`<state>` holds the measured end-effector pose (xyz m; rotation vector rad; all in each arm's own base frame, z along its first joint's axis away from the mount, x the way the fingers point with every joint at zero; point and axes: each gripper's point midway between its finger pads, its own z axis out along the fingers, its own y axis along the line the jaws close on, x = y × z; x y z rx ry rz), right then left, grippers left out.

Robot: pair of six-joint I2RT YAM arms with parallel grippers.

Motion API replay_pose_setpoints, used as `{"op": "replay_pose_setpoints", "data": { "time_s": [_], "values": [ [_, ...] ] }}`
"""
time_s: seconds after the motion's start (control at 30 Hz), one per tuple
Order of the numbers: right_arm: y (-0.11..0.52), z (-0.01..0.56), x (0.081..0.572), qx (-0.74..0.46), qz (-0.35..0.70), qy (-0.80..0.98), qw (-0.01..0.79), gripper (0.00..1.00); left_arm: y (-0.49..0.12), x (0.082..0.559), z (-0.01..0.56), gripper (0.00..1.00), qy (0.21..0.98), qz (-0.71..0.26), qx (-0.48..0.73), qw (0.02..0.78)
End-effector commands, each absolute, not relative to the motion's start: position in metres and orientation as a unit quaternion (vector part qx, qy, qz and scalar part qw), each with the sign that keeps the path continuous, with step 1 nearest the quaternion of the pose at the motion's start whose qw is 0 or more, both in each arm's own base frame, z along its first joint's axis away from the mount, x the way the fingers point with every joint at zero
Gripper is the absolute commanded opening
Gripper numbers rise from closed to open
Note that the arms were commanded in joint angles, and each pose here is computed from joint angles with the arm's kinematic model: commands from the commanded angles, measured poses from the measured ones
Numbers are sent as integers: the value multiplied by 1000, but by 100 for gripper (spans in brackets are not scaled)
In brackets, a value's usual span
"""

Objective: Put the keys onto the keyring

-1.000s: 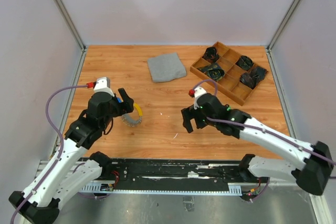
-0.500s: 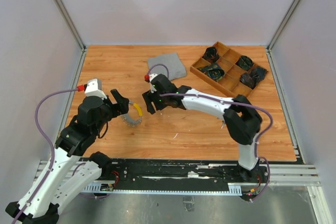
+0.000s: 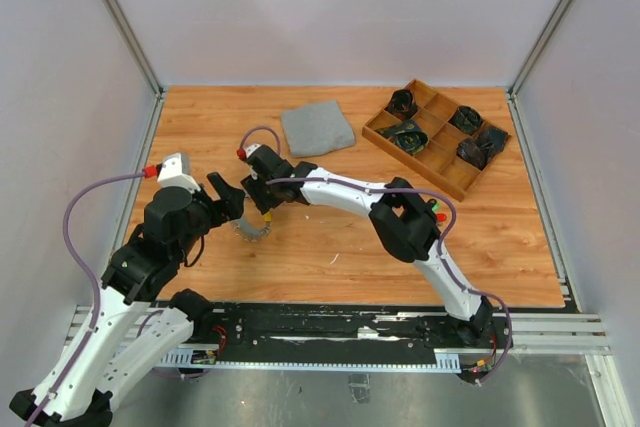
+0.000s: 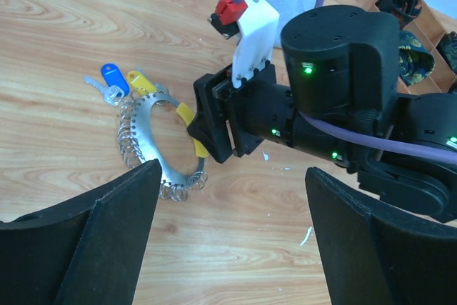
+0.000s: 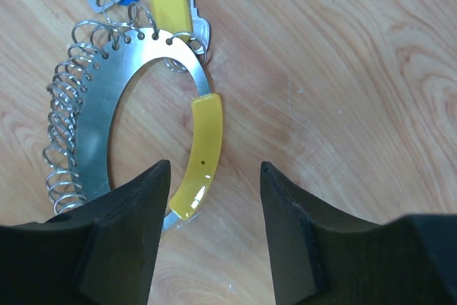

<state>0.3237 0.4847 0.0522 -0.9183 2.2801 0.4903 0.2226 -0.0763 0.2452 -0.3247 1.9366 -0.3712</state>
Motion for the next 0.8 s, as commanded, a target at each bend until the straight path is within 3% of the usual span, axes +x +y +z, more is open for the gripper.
{"op": "replay_pose_setpoints", "data": {
  "time_s": [0.0,0.2,0.5,0.77],
  "values": [
    [484,39,326,-368,138,863,318,51,-78,220,254,87,807,-171,-142,547],
    [484,29,323,-381,124,861,314,42,-77,220,253,87,808,-169,-143,546],
    [496,30,306,-399,149,847,319,45,-78,221,249,87,810,-170,-142,543],
    [466,9,303,-392,95,866,297,23,-81,222,244,87,812,-174,-145,538]
  ]
}}
